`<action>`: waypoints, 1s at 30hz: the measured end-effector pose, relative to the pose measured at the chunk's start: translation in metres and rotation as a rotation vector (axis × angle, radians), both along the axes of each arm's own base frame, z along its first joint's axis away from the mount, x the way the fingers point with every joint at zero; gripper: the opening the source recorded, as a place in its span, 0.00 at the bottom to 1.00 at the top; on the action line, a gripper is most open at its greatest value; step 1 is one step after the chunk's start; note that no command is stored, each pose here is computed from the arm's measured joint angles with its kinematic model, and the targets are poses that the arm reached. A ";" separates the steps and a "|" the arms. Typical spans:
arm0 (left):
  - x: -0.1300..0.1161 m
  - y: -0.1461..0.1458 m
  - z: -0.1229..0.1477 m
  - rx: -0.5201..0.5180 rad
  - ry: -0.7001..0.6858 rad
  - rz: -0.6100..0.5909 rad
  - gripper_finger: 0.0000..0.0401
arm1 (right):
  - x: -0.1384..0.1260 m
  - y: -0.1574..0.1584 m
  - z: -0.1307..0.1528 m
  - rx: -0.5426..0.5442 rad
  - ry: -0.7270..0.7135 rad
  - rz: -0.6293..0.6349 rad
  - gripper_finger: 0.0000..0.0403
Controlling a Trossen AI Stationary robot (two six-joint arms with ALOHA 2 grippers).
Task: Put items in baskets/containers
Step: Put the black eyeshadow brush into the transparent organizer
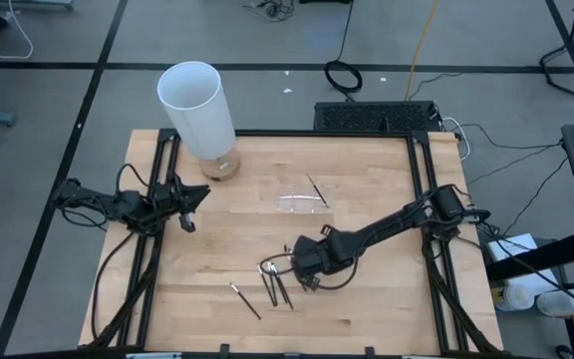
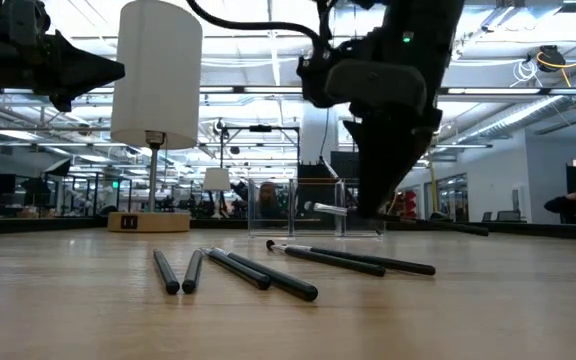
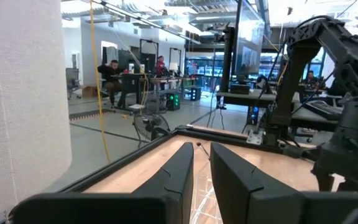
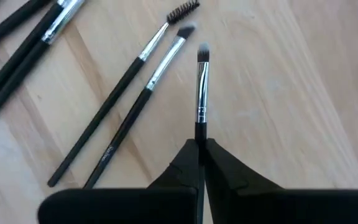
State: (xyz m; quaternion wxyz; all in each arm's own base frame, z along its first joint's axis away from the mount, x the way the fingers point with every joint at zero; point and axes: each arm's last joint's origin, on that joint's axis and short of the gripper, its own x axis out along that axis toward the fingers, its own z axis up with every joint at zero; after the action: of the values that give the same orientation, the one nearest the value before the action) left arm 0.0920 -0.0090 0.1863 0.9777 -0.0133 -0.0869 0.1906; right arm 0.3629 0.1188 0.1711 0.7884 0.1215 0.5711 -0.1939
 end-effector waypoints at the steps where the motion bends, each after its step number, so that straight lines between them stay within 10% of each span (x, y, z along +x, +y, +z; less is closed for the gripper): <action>1: 0.000 0.000 0.000 0.000 0.000 0.000 0.15 | 0.000 0.000 0.002 -0.007 -0.012 0.003 0.00; 21: 0.001 0.000 -0.003 0.009 0.029 0.000 0.15 | 0.026 0.000 0.111 -0.443 -0.740 0.220 0.00; 30: 0.001 0.000 -0.004 0.013 0.038 -0.007 0.15 | 0.004 -0.045 0.065 -0.553 -0.953 0.140 0.00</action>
State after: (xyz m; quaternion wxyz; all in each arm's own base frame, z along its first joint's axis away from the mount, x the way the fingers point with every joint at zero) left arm 0.0927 -0.0093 0.1827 0.9799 -0.0037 -0.0696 0.1868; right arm 0.3666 0.0734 0.2363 0.9730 -0.0541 0.0859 -0.2074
